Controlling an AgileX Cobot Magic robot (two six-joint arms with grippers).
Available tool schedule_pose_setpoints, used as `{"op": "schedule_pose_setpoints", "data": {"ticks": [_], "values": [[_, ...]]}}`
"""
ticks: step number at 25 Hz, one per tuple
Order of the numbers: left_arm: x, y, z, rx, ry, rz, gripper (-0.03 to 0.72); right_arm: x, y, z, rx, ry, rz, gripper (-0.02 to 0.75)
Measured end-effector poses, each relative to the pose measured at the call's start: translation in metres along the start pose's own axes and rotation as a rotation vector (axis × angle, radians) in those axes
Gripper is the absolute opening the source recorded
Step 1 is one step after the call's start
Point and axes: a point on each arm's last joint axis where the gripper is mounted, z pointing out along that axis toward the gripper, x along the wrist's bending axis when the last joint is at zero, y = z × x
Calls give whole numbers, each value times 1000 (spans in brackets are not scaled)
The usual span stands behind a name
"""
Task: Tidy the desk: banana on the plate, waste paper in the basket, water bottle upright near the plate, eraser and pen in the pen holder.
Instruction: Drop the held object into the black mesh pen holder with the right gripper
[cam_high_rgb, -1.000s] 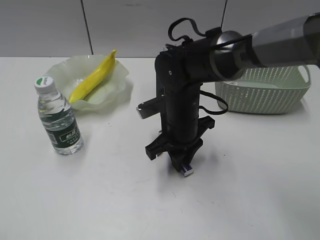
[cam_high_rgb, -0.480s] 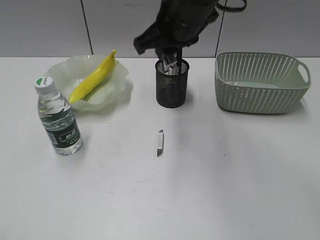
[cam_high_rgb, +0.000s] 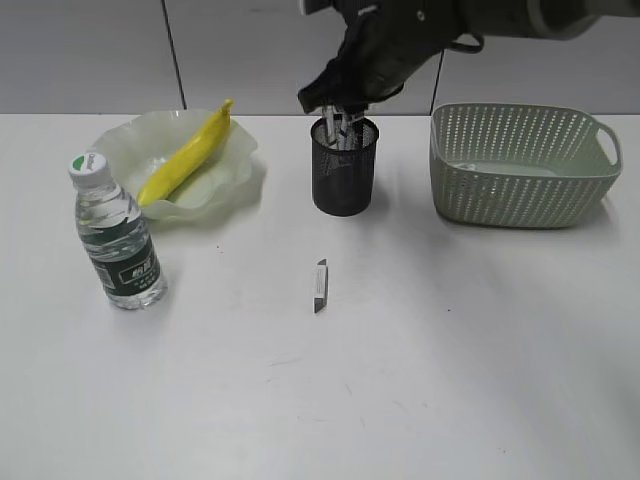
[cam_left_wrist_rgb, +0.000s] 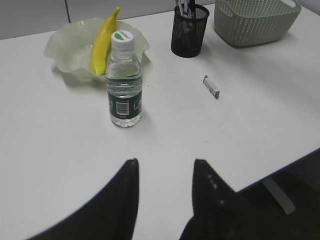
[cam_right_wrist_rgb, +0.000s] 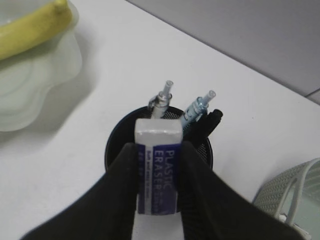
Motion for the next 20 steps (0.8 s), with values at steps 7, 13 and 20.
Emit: {"op": "schedule_pose_setpoints", "data": {"ticks": [7,13,20], "values": [[0,0,0,0,0,3,269,5,-11,27,-26,28,7,299],[0,0,0,0,0,4,269,4,-13,25,3,19,6,475],[0,0,0,0,0,4,269,-13,-8,-39,248,-69,44,487]]}}
